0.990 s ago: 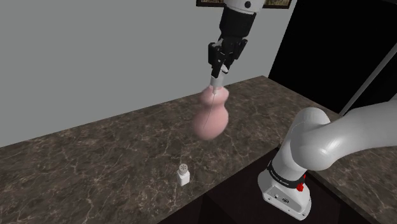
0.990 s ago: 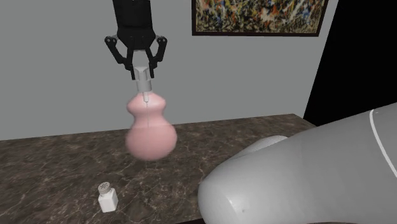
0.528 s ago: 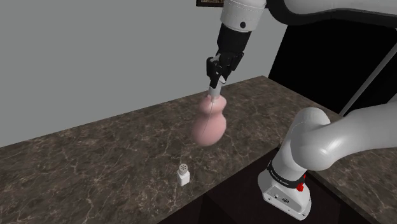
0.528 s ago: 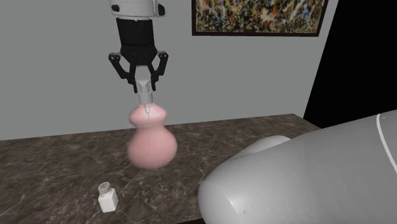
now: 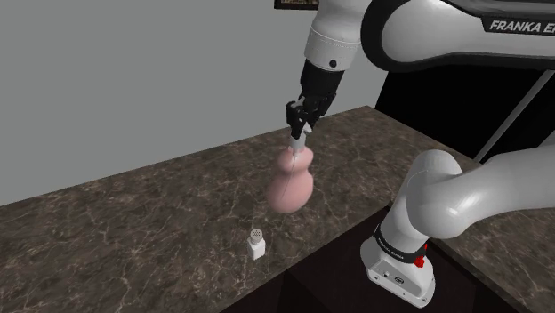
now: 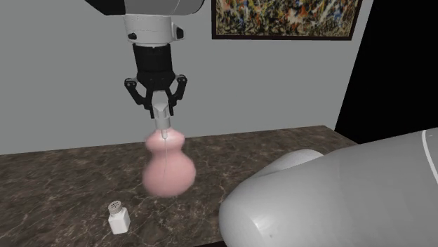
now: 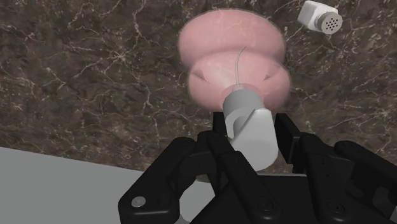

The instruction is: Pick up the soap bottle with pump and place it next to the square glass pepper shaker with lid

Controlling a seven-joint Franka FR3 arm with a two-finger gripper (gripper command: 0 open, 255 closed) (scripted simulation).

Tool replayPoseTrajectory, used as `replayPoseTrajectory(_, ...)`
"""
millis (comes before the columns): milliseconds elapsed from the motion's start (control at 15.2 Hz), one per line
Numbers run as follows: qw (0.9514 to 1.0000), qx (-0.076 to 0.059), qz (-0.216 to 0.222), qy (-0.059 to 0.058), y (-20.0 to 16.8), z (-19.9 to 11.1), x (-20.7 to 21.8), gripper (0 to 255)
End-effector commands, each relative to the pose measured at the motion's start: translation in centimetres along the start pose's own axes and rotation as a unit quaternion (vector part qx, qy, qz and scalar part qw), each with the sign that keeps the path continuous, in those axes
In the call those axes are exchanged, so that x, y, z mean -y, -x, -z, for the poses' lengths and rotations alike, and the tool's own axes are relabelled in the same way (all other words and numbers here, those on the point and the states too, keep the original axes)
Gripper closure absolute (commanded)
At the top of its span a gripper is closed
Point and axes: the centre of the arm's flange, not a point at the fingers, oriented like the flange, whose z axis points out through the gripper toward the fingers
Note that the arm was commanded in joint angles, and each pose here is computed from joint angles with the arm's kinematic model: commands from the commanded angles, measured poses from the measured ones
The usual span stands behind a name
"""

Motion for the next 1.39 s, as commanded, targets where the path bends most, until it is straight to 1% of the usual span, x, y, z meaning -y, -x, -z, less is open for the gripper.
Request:
replayPoseTrajectory(0,1.0,-0.001,0.0,0.0,0.2,-1.0,0.1,255)
replayPoseTrajectory(594,1.0,-0.001,0.0,0.0,1.0,-5.7,0.1,255)
replayPoseTrajectory(1056,1.0,-0.001,0.0,0.0,1.0,-5.7,0.1,255)
replayPoseTrajectory(1122,1.0,-0.001,0.0,0.0,1.0,-5.7,0.1,0)
replayPoseTrajectory(1320,1.0,-0.001,0.0,0.0,1.0,-5.7,0.2,0)
